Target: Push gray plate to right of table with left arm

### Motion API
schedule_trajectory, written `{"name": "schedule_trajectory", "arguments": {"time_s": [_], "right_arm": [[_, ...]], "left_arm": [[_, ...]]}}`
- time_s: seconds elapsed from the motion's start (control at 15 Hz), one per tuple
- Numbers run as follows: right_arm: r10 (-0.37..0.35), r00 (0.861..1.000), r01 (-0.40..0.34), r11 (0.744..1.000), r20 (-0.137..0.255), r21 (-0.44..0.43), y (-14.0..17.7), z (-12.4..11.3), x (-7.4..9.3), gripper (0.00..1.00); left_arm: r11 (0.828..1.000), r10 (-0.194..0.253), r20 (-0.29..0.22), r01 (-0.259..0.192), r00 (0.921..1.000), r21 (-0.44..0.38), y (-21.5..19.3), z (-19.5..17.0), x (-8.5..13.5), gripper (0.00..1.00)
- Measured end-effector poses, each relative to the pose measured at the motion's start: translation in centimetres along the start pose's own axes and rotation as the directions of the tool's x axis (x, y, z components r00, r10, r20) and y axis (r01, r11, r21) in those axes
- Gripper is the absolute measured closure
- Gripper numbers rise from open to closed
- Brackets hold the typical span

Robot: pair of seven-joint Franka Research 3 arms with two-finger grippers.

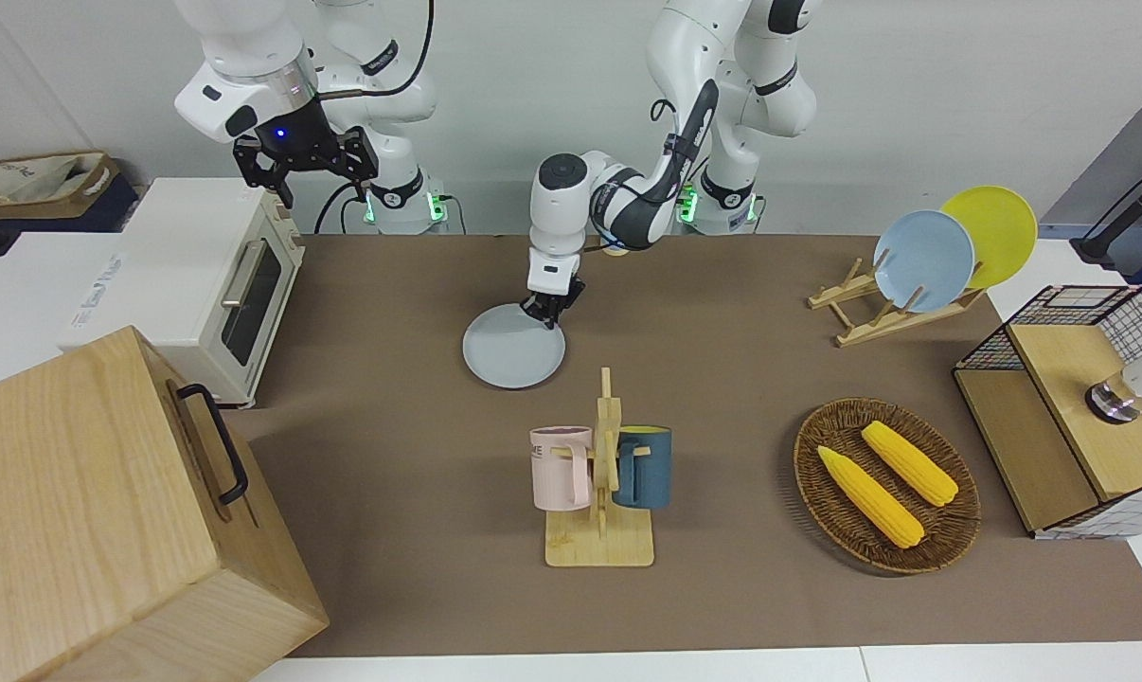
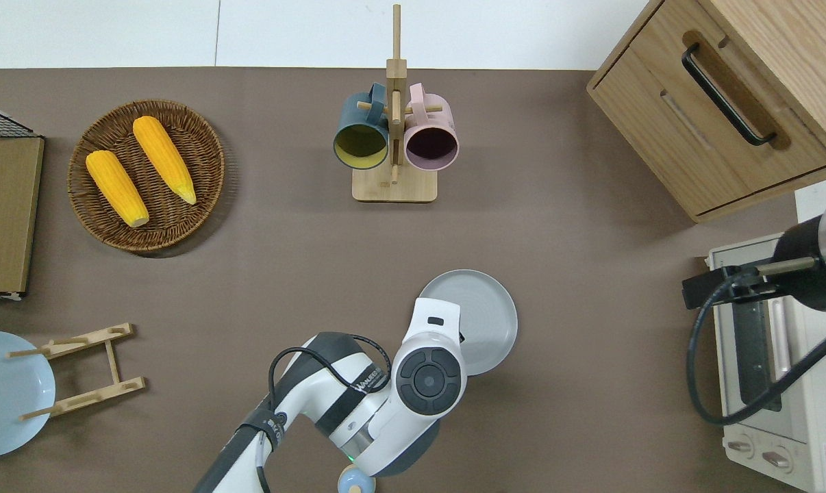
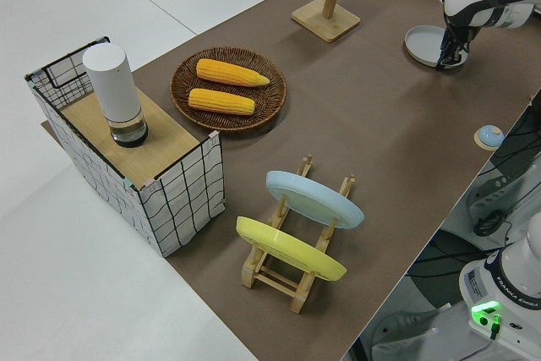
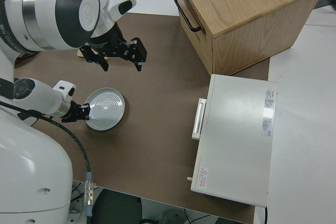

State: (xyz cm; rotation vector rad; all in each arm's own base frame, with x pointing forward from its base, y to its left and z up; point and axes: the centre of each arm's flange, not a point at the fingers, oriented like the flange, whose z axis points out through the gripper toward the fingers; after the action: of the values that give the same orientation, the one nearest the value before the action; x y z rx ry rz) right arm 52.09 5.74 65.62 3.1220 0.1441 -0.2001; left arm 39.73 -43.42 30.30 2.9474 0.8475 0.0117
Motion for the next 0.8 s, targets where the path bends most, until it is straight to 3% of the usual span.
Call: {"name": "schedule_trajectory", "arguments": {"time_s": [0.13, 0.27, 0.4, 0.47, 0.67, 0.8], "right_arm": [[0.000, 1.000, 0.000, 1.000, 0.000, 0.000, 0.0, 0.0, 0.0, 0.01], [0.000, 1.000, 0.000, 1.000, 0.000, 0.000, 0.0, 0.0, 0.0, 0.01], [0.000, 1.000, 0.000, 1.000, 0.000, 0.000, 0.0, 0.0, 0.0, 0.01], [0.000, 1.000, 0.000, 1.000, 0.000, 0.000, 0.0, 0.0, 0.0, 0.01], [0.000, 1.000, 0.000, 1.000, 0.000, 0.000, 0.0, 0.0, 0.0, 0.01], [0.000, 1.000, 0.000, 1.000, 0.000, 0.000, 0.0, 0.0, 0.0, 0.01]], "left_arm": [[1.000, 0.005, 0.000, -0.005, 1.0000, 0.006, 0.3, 0.1, -0.4, 0.95], [0.998, 0.038, -0.004, -0.038, 0.9993, 0.048, 0.2, 0.4, -0.4, 0.75], [0.987, 0.115, 0.011, -0.115, 0.9934, 0.113, 0.3, -0.1, 0.2, 0.52], [0.981, 0.135, 0.017, -0.136, 0.9907, 0.135, 0.6, -0.9, 0.8, 0.35], [0.972, 0.162, 0.029, -0.165, 0.9863, 0.169, 0.9, -3.0, 3.1, 0.03], [0.956, 0.209, 0.059, -0.217, 0.9762, 0.199, 0.1, -5.7, 7.2, 0.00]]}}
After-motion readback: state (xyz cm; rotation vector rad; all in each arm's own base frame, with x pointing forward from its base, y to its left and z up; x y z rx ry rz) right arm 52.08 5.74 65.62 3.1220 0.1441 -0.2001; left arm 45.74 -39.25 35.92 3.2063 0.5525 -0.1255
